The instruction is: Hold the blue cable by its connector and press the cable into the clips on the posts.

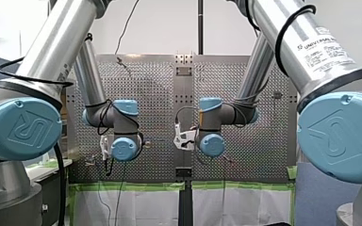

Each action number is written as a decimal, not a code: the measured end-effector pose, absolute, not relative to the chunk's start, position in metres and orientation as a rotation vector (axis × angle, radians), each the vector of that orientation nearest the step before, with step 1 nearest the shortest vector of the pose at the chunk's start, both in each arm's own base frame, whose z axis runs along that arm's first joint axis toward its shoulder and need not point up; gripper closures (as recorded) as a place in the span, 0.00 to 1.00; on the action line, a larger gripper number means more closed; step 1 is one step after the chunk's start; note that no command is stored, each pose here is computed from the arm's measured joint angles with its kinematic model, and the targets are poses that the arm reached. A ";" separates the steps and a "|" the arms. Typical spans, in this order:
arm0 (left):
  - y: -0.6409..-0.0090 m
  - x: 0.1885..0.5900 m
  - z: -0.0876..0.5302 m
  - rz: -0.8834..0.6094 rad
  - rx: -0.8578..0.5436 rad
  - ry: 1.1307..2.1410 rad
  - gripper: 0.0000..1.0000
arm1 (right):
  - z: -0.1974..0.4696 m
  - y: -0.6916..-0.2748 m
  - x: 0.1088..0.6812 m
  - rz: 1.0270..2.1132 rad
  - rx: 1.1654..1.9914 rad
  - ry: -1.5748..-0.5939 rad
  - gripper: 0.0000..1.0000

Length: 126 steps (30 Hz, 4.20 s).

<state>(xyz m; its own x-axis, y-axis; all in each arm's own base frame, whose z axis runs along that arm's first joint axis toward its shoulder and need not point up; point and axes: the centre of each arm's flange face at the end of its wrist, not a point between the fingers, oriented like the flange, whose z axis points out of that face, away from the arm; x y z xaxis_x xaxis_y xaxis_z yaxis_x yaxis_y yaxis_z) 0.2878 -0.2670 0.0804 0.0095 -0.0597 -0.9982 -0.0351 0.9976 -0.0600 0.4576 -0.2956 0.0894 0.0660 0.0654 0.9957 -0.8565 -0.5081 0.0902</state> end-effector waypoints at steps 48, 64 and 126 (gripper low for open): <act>-0.267 0.288 0.080 -0.019 -0.075 1.562 1.00 | 0.089 -0.296 0.458 1.545 1.590 -0.811 1.00; -0.267 0.288 0.080 -0.019 -0.075 1.562 1.00 | 0.089 -0.296 0.458 1.544 1.590 -0.811 1.00; -0.261 0.262 0.048 0.012 -0.002 1.660 1.00 | 0.089 -0.295 0.458 1.543 1.591 -0.811 1.00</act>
